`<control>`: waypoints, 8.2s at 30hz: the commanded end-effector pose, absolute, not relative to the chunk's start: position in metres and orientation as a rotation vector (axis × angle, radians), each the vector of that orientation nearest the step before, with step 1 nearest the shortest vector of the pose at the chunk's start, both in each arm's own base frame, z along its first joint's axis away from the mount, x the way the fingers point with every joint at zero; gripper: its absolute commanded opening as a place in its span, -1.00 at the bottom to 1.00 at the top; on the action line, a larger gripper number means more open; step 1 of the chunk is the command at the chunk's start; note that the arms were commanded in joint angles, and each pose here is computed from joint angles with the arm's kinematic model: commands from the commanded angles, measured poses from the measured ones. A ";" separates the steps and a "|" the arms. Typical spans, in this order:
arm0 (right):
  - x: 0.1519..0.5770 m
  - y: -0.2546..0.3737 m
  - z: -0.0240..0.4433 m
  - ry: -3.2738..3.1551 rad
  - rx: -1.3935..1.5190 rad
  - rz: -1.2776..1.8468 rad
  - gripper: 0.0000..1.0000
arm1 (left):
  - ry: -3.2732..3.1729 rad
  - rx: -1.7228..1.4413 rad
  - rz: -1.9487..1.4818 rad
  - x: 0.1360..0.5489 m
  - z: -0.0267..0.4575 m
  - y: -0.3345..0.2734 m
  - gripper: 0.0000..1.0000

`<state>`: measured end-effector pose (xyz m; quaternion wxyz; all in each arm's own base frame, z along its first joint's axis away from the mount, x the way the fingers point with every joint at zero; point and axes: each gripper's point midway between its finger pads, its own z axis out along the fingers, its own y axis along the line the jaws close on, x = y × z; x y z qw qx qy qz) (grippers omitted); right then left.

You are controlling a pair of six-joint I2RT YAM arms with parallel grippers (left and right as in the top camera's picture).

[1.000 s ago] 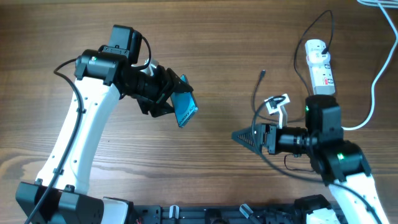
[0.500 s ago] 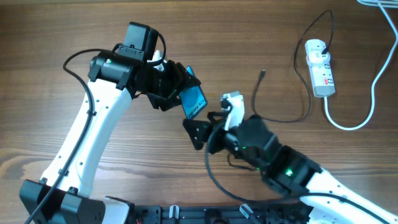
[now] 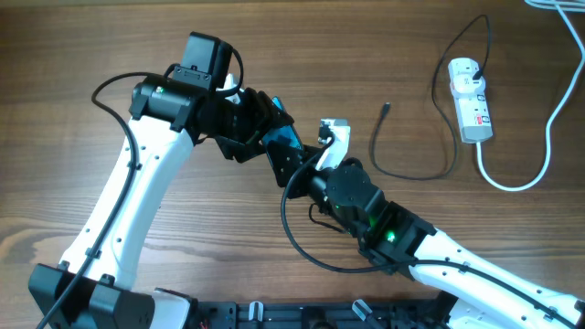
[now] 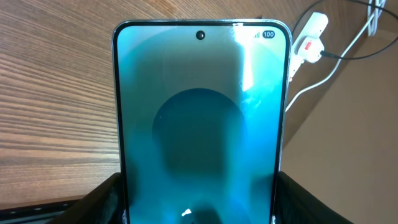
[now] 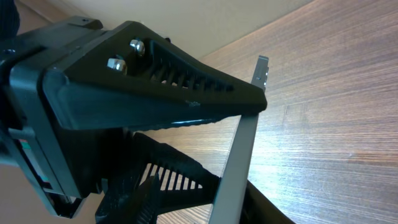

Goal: Plug charger to phone and switch on socket

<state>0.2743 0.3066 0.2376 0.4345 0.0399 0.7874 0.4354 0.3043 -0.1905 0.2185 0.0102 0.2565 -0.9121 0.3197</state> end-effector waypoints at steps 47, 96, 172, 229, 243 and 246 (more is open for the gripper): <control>0.286 0.313 0.199 2.053 0.208 1.035 -0.91 | -3.174 0.862 0.650 0.328 0.205 -0.149 0.39; 0.273 0.281 0.230 1.947 1.058 1.436 -0.92 | -2.067 1.450 1.519 0.272 0.212 -0.176 0.60; 0.270 0.127 0.135 2.444 0.605 0.472 0.37 | -2.552 0.282 1.722 0.266 0.149 -0.194 -0.92; 0.237 0.224 0.207 2.537 -0.877 1.451 -0.91 | -2.514 -0.157 2.243 0.302 0.217 -0.174 -0.92; 0.106 0.226 0.315 2.469 -0.853 1.829 -0.90 | -2.652 -0.212 2.501 0.332 0.308 -0.087 -0.92; 0.092 0.185 0.328 2.520 -0.468 1.395 -0.91 | -2.636 -0.175 2.498 0.332 0.309 -0.088 -0.92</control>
